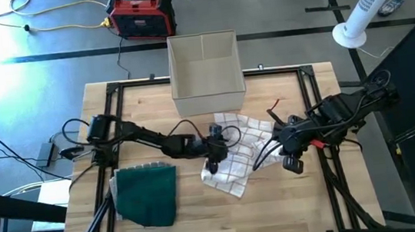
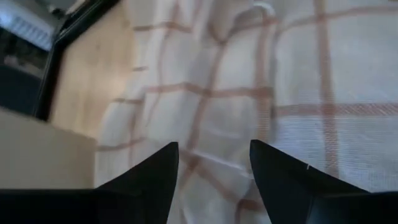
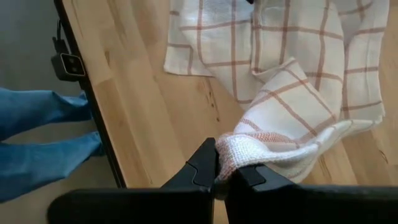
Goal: Fold towel
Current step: Fold the white patterned kitchen towel
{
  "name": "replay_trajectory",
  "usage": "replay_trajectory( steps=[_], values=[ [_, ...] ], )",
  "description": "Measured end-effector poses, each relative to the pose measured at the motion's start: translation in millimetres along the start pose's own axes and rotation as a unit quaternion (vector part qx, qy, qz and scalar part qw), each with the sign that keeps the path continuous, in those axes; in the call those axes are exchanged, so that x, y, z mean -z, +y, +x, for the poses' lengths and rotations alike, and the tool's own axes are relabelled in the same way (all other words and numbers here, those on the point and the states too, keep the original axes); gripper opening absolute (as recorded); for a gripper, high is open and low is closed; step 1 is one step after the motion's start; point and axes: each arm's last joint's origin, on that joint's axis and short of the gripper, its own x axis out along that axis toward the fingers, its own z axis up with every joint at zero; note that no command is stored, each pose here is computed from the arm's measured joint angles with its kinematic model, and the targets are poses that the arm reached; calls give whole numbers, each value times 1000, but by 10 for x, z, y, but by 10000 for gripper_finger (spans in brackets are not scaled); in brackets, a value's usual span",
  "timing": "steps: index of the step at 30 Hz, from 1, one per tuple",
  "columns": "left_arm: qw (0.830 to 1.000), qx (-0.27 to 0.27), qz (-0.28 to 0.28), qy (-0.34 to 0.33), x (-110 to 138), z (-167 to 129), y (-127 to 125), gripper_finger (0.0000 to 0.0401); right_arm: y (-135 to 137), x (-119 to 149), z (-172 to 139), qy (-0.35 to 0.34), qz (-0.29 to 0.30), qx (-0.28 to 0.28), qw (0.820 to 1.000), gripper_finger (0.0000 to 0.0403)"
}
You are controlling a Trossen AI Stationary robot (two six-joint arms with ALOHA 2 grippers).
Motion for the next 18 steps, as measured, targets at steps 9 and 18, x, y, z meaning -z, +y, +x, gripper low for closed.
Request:
replay_trajectory(
  steps=[9,18],
  values=[
    [1000,4,11,13,7,-1,-57,185,-1,-2,0,-3,9,3,1000,0],
    [999,20,10,22,130,131,-22,185,-4,-7,0,-10,9,8,1000,0]
  ],
)
